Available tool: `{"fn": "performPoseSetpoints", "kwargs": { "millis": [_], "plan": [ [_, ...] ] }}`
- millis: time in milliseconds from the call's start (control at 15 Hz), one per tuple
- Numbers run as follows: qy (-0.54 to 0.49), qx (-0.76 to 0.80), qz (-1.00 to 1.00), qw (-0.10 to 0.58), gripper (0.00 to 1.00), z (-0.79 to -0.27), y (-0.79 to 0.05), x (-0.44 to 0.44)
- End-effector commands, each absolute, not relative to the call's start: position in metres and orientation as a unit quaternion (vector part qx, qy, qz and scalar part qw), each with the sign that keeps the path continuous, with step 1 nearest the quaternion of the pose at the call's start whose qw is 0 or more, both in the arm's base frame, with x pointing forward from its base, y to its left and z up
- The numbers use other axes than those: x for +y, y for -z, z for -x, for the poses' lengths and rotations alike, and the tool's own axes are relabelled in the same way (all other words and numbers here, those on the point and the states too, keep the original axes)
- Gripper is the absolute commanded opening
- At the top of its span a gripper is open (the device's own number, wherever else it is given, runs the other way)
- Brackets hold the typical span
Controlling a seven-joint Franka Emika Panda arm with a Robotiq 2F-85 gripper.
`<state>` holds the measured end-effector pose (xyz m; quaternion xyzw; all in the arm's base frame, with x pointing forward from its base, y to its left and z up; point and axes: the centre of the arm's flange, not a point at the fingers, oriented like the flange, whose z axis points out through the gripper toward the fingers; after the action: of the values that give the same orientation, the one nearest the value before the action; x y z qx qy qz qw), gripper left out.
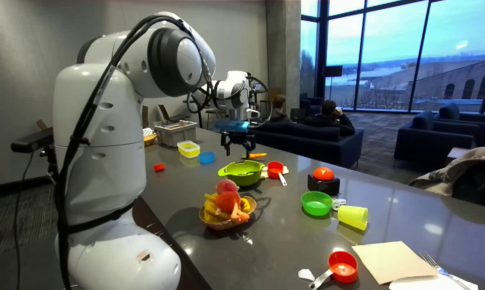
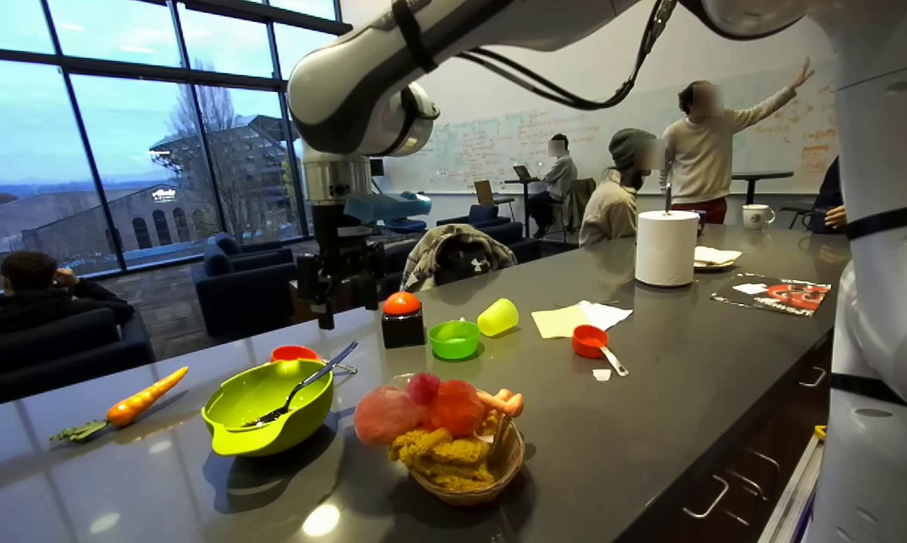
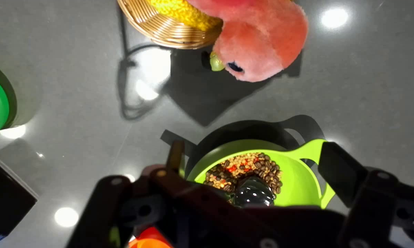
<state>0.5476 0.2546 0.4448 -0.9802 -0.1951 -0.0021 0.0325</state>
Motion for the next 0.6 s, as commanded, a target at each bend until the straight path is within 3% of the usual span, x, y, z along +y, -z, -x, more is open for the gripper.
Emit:
{"fn": "performPoseSetpoints", "kwargs": {
  "millis": [0,533],
  "plan": [
    [0.003,-0.200,0.979,0.044,1.00,-0.549,-0.447,0.248],
    [-0.031,-0.218,0.973,0.067,1.00,-0.512,-0.414,0.287]
  ]
}}
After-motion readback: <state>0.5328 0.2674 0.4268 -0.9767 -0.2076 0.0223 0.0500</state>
